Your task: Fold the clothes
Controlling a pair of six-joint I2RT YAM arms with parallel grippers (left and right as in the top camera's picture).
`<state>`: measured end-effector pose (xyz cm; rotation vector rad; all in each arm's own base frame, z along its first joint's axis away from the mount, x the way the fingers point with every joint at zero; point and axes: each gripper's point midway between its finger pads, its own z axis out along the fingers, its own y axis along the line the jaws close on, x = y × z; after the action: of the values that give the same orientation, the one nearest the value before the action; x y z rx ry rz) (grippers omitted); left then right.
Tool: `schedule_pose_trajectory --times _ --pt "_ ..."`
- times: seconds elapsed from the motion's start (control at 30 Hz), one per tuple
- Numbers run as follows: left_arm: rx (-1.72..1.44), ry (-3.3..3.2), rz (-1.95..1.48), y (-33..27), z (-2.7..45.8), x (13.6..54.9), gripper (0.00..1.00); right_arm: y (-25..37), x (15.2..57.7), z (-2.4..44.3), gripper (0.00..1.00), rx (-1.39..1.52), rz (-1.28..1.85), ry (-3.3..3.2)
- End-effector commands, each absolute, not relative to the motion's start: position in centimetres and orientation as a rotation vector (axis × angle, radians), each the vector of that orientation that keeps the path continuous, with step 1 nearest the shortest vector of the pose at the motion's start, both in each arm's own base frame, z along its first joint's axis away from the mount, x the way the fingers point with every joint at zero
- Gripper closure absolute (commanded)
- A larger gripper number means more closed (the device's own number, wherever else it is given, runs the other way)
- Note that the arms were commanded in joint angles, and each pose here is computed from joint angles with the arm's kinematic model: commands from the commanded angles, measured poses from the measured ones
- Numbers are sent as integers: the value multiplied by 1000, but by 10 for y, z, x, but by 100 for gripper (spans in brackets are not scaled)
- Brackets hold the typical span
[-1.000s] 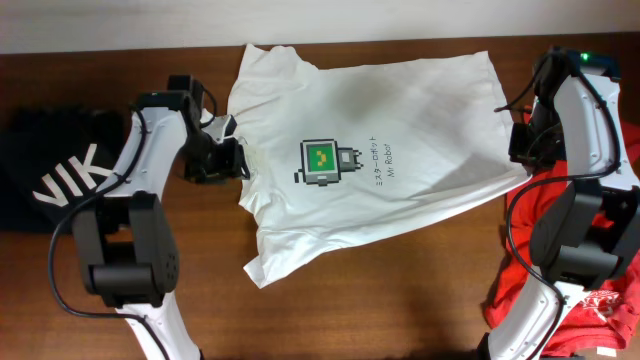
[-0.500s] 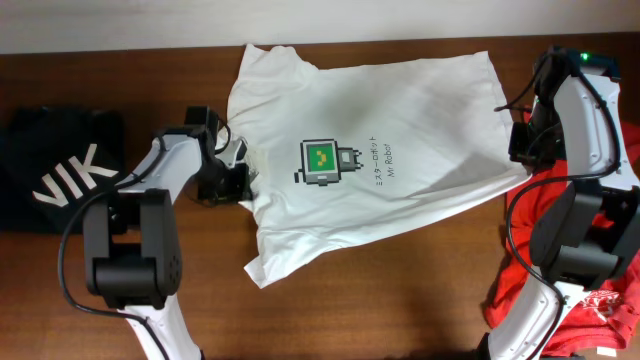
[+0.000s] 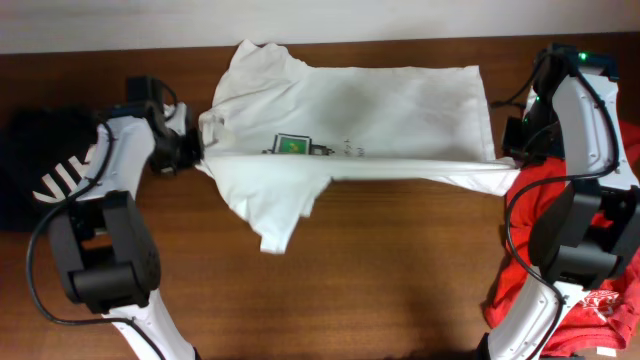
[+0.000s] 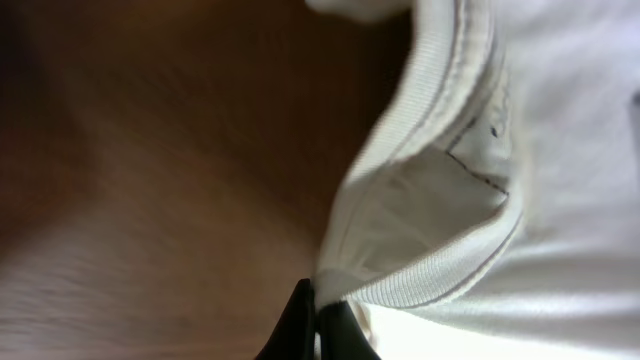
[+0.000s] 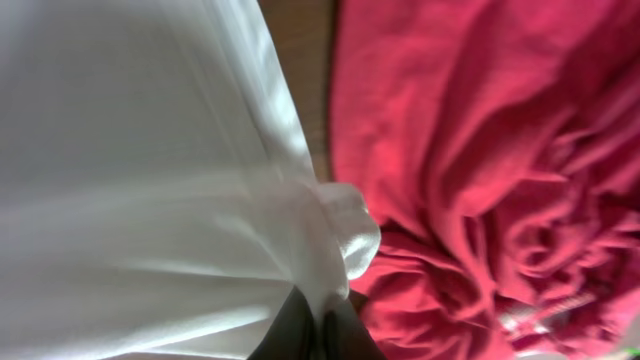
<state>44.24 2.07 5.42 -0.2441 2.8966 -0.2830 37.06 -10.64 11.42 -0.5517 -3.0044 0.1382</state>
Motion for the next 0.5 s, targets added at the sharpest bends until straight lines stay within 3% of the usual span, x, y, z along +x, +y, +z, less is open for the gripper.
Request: schedule_pose_trajectory --times 0.0,0.1,0.13,0.17,0.2,0.27,0.47 --pt "-288 2843 -172 41 66 459 99 -102 376 118 95 -559 128 -3034" --pt "-285 2840 -175 40 66 460 96 -94 381 118 94 -530 125 -3053" --pt "-282 2845 -180 39 65 459 89 -90 384 118 93 -512 126 -3064" --pt "-282 2853 -183 38 65 457 78 -86 385 118 91 -499 127 -3070" --pt "-282 2866 -184 36 64 454 55 -83 387 118 91 -485 128 -3077" --pt "-283 2921 -190 32 61 441 35 -75 391 118 91 -452 130 -3092" --pt "-404 3189 -394 -2 58 373 34 -70 394 118 91 -431 141 -3102"
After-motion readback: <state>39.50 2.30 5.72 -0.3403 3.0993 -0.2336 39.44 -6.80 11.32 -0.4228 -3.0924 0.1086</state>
